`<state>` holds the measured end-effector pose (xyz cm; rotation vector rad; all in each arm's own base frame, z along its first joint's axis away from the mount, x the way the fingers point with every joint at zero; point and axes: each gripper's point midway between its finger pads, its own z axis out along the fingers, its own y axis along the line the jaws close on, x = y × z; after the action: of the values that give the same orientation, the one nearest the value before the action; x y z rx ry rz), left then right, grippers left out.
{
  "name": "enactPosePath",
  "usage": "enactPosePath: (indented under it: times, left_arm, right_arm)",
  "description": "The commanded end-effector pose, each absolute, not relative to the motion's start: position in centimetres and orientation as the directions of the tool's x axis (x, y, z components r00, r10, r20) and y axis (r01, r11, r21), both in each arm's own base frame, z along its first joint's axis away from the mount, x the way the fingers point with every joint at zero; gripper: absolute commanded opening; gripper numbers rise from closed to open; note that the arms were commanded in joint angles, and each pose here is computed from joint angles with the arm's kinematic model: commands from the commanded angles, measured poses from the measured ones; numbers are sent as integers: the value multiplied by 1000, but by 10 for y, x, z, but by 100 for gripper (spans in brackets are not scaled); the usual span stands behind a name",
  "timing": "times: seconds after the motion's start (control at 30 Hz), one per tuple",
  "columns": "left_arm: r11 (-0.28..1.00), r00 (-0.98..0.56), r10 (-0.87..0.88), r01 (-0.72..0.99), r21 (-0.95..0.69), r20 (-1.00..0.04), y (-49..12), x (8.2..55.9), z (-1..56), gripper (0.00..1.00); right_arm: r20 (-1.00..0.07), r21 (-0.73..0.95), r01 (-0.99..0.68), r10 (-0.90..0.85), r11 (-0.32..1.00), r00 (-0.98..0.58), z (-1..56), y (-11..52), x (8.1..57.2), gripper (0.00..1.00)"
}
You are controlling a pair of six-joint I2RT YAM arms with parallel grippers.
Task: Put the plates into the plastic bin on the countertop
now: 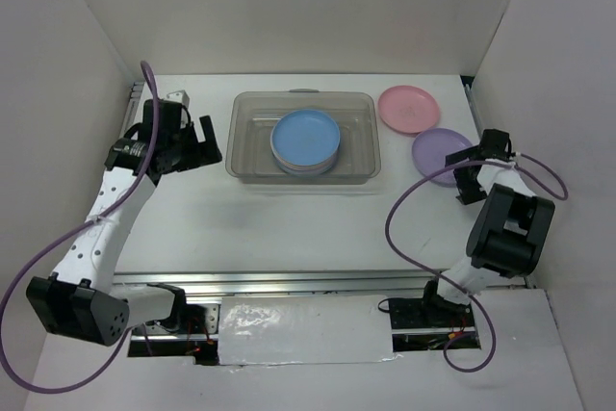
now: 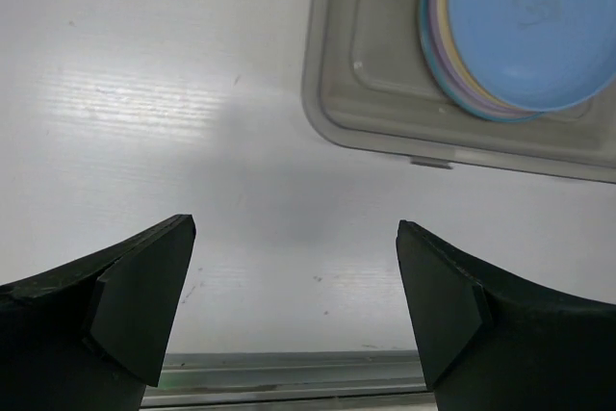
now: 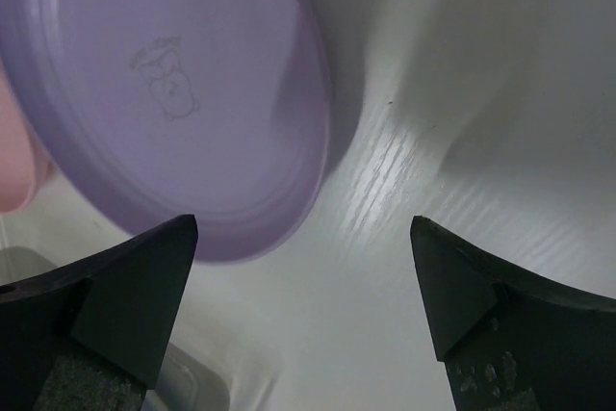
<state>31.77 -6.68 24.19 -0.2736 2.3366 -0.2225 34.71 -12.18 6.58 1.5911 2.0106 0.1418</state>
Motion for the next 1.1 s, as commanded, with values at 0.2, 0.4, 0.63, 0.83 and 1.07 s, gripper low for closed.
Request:
enactPosePath:
  times: [0.2, 0.4, 0.63, 0.83, 1.07]
  left_arm:
    - [945, -629, -319, -160, -284, -709, -37, 309, 224, 99]
    - [944, -624, -326, -176, -279, -711, -29, 306, 221, 99]
    - [936, -611, -347, -177, -305, -712, -25, 306, 225, 99]
    - [931, -597, -363, -203, -303, -715, -17, 306, 226, 99]
    - [926, -591, -378, -226, -303, -713, -10, 306, 223, 99]
  right_arm:
    - [-337, 369, 895, 933, 251, -122, 38, -142, 373, 89]
    - [-333, 313, 908, 927, 280, -171, 34, -144, 373, 67]
    - [-320, 271, 915, 925, 298, -207, 30, -142, 366, 50]
    - [-330, 293, 900, 917, 323, -222, 31, -140, 357, 34]
    - [-323, 356, 879, 925, 316, -202, 41, -127, 349, 0]
